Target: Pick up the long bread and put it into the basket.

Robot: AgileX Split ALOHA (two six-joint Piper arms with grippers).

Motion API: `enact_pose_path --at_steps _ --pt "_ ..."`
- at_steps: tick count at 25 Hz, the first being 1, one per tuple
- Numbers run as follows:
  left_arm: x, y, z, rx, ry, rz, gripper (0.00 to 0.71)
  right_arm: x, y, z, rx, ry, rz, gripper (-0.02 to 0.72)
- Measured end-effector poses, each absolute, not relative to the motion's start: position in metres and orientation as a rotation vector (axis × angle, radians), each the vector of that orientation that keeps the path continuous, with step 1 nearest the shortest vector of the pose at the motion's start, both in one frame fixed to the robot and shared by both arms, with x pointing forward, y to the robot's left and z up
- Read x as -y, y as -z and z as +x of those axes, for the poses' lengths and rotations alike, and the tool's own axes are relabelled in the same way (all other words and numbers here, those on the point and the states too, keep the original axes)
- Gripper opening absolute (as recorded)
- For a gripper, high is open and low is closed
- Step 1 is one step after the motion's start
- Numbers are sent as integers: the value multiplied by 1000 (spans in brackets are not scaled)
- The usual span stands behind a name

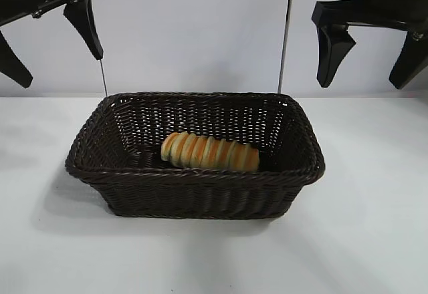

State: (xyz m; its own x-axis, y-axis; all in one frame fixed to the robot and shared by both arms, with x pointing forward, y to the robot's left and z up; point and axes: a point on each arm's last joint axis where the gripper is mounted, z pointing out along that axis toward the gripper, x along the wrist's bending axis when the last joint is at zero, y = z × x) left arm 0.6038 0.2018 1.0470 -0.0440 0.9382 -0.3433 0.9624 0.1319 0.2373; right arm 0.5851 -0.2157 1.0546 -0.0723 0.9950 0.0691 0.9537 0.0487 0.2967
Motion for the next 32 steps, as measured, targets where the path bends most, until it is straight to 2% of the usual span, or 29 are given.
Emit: enact_pose_path --at_steps 32 --pt "-202 -1047 604 -2006 80 1828 685 212 -1054 582 -2025 -439 2258 684"
